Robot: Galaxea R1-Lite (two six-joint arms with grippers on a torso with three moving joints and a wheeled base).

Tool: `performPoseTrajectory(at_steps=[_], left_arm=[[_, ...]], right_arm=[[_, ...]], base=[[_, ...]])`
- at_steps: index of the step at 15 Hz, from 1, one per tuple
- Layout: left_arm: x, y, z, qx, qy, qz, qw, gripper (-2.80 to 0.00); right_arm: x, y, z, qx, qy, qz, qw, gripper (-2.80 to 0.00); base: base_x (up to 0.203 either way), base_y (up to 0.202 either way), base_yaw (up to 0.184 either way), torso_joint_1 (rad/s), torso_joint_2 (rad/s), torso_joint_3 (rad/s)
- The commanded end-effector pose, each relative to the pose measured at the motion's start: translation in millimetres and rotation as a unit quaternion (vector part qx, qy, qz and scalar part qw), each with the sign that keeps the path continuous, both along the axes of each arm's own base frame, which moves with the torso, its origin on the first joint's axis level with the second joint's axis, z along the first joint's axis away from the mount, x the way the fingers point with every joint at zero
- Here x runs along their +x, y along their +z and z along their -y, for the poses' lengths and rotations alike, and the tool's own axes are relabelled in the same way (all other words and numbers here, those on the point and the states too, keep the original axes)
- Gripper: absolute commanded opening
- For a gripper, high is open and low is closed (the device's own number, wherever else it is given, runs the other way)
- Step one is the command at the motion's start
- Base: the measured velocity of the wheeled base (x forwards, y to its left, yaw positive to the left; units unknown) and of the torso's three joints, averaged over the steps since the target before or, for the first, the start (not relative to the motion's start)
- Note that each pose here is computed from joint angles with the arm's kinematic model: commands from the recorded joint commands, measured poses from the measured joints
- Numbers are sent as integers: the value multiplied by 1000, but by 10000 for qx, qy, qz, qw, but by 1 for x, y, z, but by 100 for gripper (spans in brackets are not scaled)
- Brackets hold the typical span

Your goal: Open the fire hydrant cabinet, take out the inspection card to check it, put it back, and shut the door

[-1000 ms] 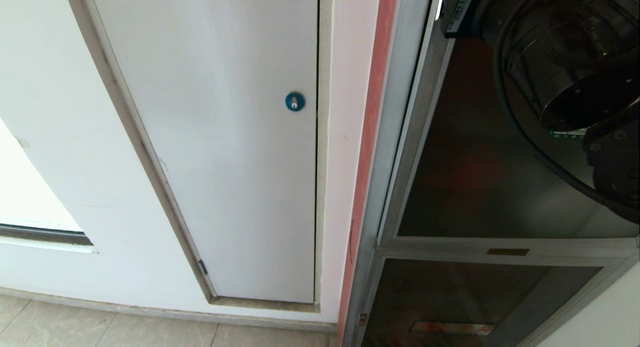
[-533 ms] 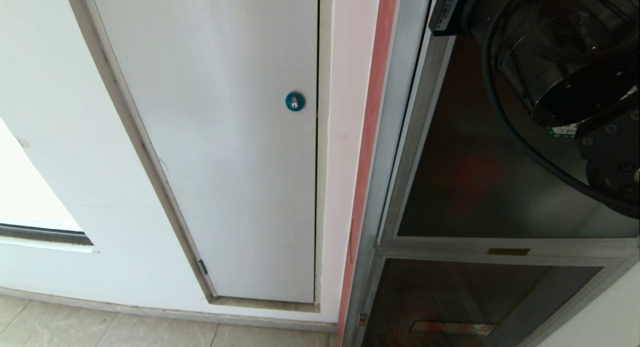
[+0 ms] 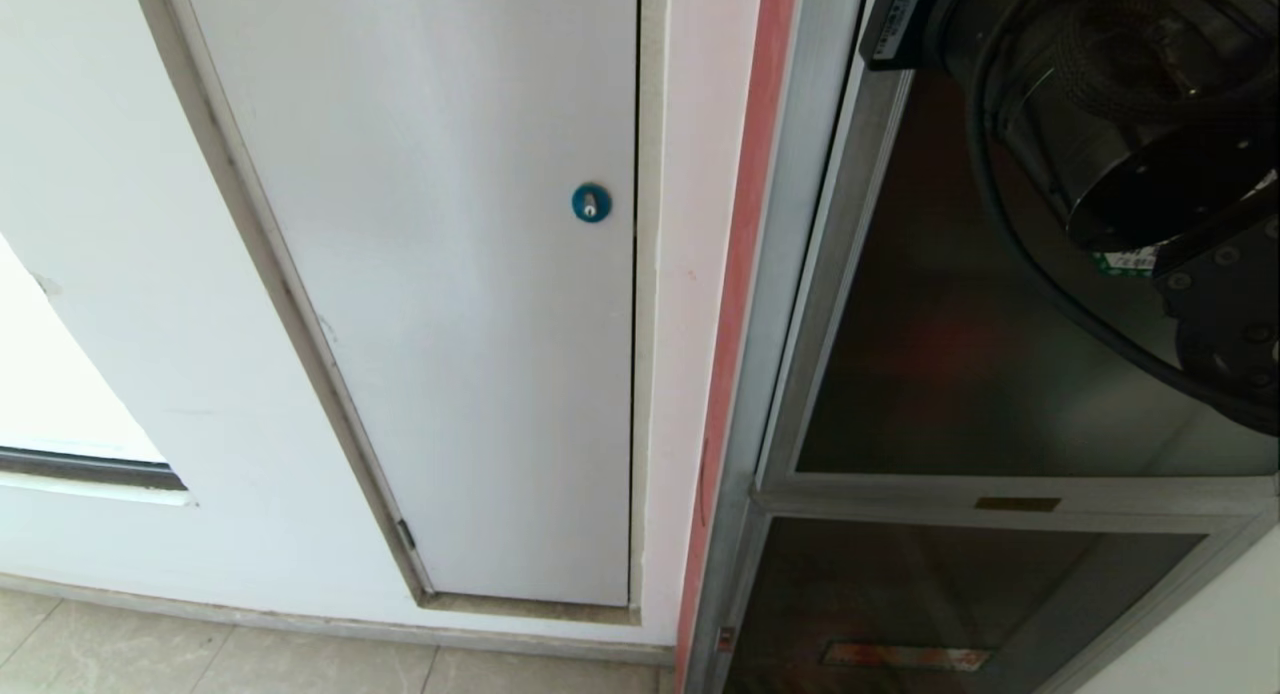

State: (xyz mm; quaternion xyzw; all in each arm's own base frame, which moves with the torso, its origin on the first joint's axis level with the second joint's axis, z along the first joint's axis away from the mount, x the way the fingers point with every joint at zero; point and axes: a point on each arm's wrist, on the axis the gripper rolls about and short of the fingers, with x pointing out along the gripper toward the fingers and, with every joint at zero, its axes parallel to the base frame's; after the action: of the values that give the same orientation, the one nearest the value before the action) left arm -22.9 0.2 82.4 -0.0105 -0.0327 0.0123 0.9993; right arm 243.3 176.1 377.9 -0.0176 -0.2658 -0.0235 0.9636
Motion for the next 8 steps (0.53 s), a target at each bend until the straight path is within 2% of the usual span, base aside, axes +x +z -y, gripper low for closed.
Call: performPoseTrajectory(at_steps=[1, 8], left_arm=[[2, -5, 0, 3, 4, -96, 10000, -280], [2, -5, 0, -5, 4, -95, 10000, -280]], right_arm=[[-6, 5, 4, 73, -14, 85, 9999, -280], [-21, 7, 13, 90, 4, 86, 9999, -280]], base=[[0, 0, 0, 0, 0, 0], [0, 0, 0, 0, 0, 0]])
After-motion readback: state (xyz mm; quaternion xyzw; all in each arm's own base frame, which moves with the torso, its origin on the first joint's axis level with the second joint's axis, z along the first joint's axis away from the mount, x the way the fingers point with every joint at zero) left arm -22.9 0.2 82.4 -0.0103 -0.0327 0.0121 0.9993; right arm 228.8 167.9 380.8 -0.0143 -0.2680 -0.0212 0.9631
